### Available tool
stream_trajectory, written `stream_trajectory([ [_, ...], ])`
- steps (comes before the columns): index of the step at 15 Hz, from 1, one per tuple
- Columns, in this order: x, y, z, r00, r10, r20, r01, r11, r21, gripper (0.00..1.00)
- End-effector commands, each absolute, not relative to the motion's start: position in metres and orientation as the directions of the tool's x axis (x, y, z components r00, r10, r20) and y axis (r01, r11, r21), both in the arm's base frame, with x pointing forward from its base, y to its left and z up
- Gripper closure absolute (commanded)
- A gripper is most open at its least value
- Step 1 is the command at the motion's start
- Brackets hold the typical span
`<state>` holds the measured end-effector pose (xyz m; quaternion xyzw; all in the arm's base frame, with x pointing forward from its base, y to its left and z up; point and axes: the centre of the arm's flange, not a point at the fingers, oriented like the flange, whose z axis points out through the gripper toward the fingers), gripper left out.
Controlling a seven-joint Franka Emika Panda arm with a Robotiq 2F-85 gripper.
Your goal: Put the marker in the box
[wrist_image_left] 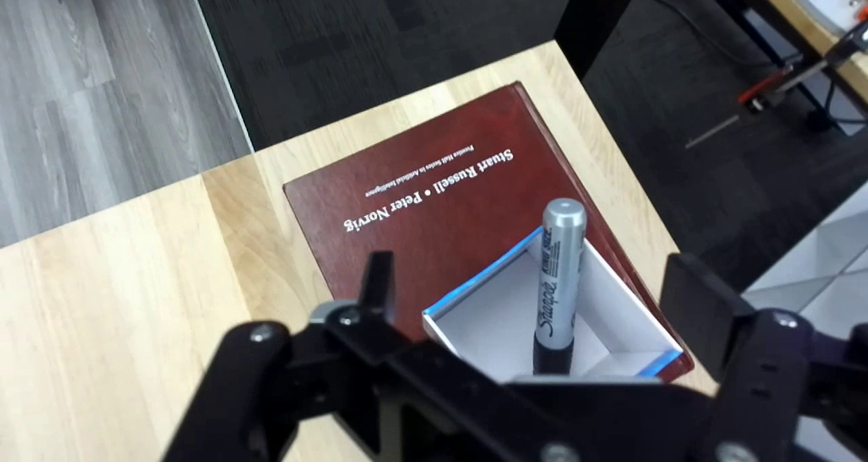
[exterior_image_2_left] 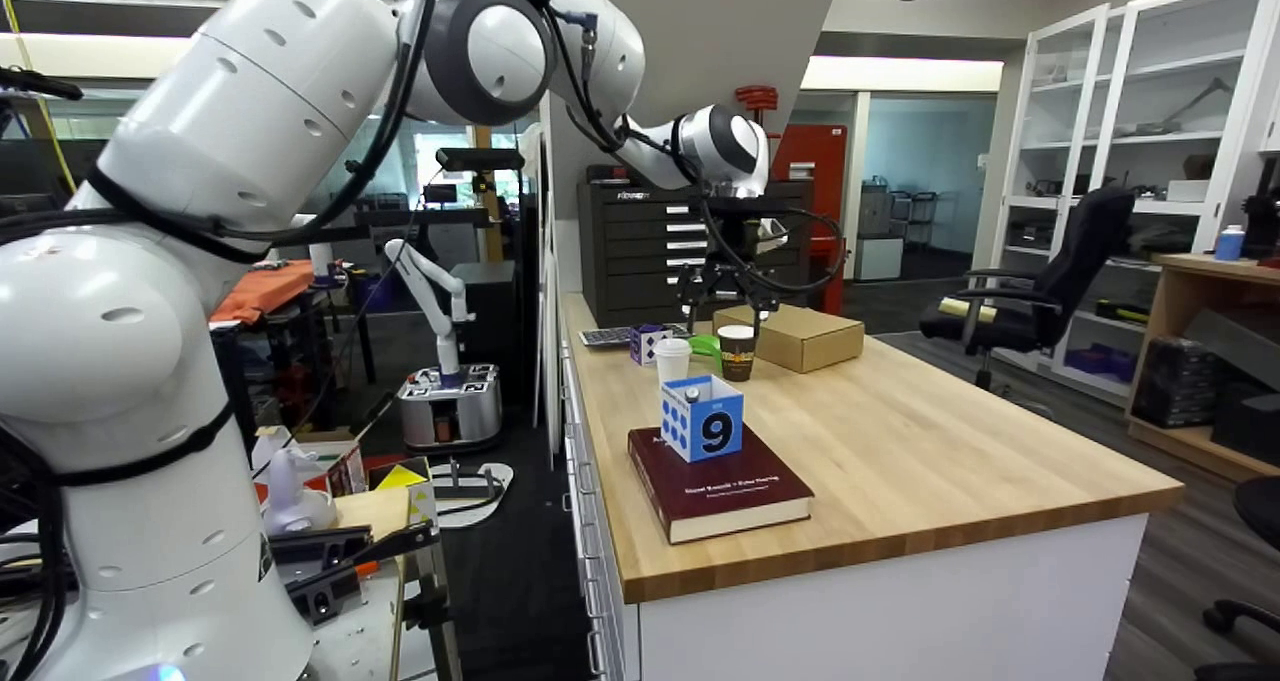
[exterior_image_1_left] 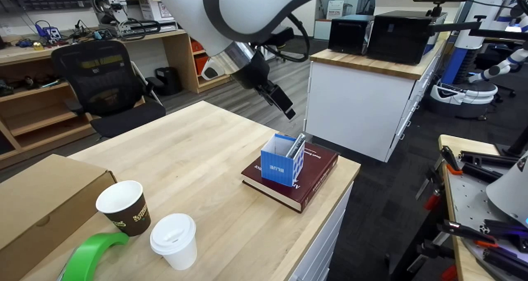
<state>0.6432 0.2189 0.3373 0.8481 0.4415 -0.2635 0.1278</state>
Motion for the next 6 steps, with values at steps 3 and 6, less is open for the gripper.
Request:
stream_trajectory([
  [3,0.6434,0.2072,0.3467,0.519,0.679,-0.519,0.789,-0.614,-0.014,0.00],
  [6,0.6416,0.2144,0.3380,0.506,0.683,-0.527,0.796,-0.605,-0.021,0.00],
])
